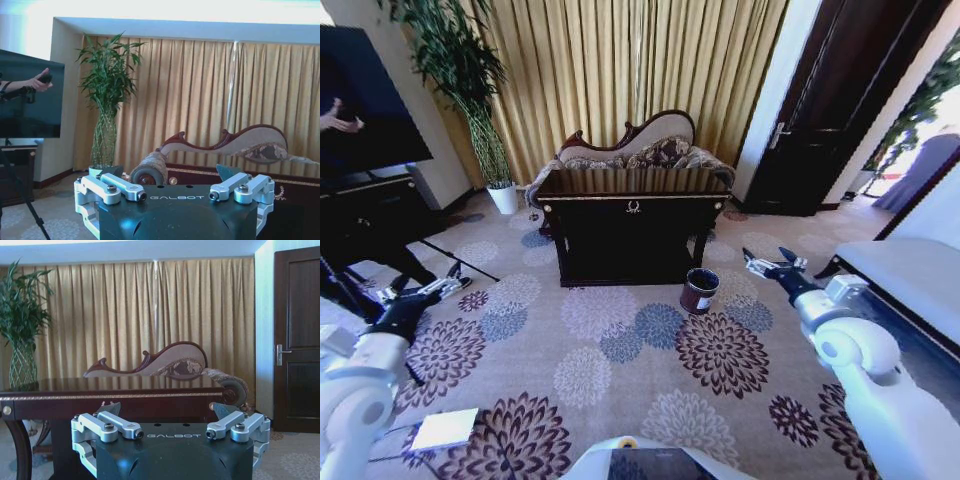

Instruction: Move to the front of the table and place the trash on the table into the trash bin.

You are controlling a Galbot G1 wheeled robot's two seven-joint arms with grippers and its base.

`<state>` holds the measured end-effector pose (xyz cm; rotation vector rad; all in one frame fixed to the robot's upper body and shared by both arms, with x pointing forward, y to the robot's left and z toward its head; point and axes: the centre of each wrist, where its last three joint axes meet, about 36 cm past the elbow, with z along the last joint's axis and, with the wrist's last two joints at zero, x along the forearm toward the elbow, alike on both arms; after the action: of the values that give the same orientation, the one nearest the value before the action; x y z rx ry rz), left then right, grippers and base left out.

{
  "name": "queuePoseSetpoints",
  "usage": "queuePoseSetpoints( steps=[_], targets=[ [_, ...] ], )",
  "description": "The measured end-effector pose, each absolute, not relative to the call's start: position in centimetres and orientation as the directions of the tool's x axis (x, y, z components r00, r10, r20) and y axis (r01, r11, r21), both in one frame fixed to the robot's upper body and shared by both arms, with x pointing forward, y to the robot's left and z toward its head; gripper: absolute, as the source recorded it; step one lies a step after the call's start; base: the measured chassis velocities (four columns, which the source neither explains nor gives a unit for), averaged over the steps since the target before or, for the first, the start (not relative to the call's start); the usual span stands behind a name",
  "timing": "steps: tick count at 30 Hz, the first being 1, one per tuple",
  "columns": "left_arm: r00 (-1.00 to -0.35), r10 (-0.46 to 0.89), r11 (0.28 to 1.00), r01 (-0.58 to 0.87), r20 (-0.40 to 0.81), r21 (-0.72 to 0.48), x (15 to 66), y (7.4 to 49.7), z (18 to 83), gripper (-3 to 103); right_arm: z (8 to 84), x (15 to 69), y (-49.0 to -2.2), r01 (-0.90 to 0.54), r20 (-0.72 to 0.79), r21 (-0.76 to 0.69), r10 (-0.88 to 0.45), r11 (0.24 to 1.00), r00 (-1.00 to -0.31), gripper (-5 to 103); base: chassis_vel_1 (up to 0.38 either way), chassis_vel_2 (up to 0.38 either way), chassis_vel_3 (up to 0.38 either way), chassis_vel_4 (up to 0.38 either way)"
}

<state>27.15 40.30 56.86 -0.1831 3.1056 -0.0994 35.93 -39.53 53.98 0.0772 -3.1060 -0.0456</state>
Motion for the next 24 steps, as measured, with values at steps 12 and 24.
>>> queuePoseSetpoints(
  steps=[12,24],
  targets=[
    [-0.995,-0.092,0.994,-0.089,-0.044,-0.065,28.2,40.2,56.3,100,54.2,35.7,-40.5,-0.019,-0.005,0.052,-0.018,0.998,-1.000,100,0.000,0.000,0.000,0.000],
    [-0.990,-0.133,0.990,-0.130,-0.049,-0.050,27.7,39.6,56.5,100,54.2,35.5,-40.1,-0.016,-0.010,0.043,-0.016,0.999,-1.000,100,0.000,0.000,0.000,0.000]
  ],
)
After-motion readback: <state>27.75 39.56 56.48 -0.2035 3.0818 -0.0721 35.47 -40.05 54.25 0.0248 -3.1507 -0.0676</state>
